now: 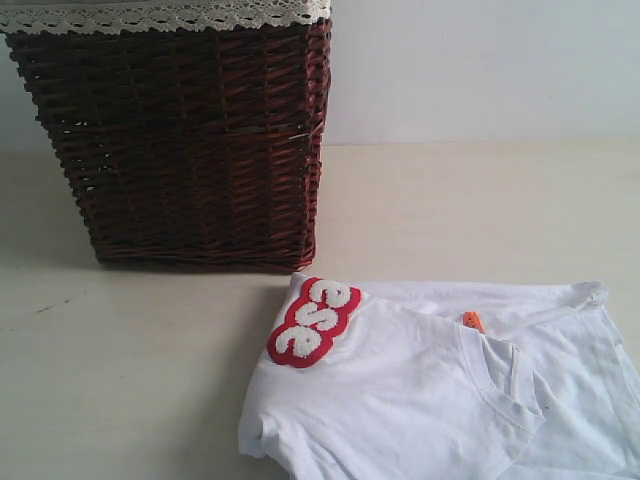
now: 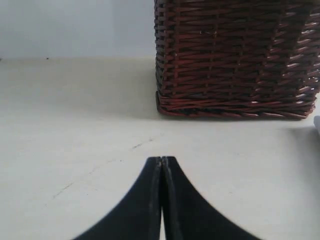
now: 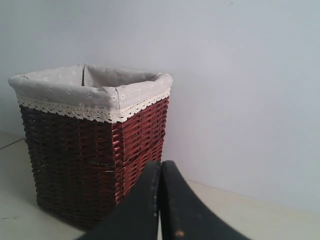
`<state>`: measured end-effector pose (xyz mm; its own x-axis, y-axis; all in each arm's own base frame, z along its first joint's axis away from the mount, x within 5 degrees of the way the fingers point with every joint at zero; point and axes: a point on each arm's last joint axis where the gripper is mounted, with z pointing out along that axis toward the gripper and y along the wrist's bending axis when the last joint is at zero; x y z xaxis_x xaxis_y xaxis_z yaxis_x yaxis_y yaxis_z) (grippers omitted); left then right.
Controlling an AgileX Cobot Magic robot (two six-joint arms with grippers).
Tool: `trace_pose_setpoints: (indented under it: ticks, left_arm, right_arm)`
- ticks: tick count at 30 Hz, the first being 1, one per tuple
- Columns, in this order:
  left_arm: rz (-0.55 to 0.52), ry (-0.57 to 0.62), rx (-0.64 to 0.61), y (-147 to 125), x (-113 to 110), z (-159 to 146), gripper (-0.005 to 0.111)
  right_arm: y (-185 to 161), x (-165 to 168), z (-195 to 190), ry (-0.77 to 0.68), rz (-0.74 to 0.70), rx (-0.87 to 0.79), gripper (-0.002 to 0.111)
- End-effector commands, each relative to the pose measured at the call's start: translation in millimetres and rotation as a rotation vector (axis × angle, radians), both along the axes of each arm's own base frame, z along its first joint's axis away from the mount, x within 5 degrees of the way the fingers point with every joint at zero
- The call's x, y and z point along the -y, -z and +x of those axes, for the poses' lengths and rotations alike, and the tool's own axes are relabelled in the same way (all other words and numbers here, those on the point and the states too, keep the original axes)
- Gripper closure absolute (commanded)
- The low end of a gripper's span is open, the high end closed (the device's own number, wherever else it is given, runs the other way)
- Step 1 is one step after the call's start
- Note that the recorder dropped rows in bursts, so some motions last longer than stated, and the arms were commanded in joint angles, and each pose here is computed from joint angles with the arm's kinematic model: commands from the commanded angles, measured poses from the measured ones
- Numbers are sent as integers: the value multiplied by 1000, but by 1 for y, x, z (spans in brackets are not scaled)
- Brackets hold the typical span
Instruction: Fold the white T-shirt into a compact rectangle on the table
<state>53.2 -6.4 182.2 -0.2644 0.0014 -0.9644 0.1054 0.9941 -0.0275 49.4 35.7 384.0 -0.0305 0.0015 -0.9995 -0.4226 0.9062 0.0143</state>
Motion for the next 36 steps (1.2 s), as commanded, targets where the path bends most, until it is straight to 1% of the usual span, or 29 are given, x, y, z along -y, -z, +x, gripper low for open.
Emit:
trace_pose_setpoints:
  ticks: [1, 2, 3, 4, 5, 6, 7, 8, 9, 10, 11, 12, 13, 14, 16, 23, 24, 30, 33, 36]
  left_arm:
    - [-11, -1, 3, 1, 0, 0, 107]
    - [-11, -1, 3, 1, 0, 0, 107]
    - [-11, -1, 3, 1, 0, 0, 107]
    - [-11, -1, 3, 1, 0, 0, 107]
    - [-11, -1, 3, 1, 0, 0, 107]
    - [-11, -1, 3, 1, 0, 0, 107]
    - [-11, -1, 3, 1, 0, 0, 107]
    - [-11, -1, 3, 1, 0, 0, 107]
    - [-11, -1, 3, 1, 0, 0, 107]
    - [-11, -1, 3, 1, 0, 0, 107]
    - [-11, -1, 3, 1, 0, 0, 107]
    - [-11, -1, 3, 1, 0, 0, 107]
    - [-11, -1, 3, 1, 0, 0, 107]
    - [-11, -1, 3, 1, 0, 0, 107]
    - [-11, -1, 3, 1, 0, 0, 107]
    - [-11, -1, 3, 1, 0, 0, 107]
    - [-11, -1, 3, 1, 0, 0, 107]
    - [-11, -1, 3, 1, 0, 0, 107]
    - [-11, -1, 3, 1, 0, 0, 107]
    - [-11, -1, 3, 1, 0, 0, 107]
  right_arm:
    - [-5, 3, 2, 35, 37, 46, 108]
    - [-6, 3, 2, 35, 94, 40, 108]
    - [1, -2, 3, -15, 108, -69, 108]
    - [8, -5, 5, -47, 79, -136, 108]
    - [33, -10, 18, -88, 29, -352, 108]
    - [43, -10, 26, -78, 24, -442, 108]
    - [75, -4, 48, 27, 5, -673, 104]
    - [87, -2, 58, 64, -6, -747, 99]
    - [110, -2, 75, 111, 28, -896, 81]
    - [120, -3, 81, 114, 45, -949, 72]
    - [142, -9, 94, 77, 69, -1061, 45]
    - [158, -13, 101, 21, 56, -1133, 31]
    - [171, -16, 106, -5, 60, -1186, 29]
    - [187, -19, 111, -28, 66, -1244, 30]
    - [201, -20, 119, -27, 88, -1288, 32]
    - [242, -12, 145, 133, 74, -1342, 33]
    - [245, -13, 146, 137, 83, -1355, 33]
    - [258, -26, 153, -14, 155, -1355, 33]
    - [259, -30, 156, -48, 199, -1340, 33]
    - [260, -31, 154, -72, 201, -1351, 33]
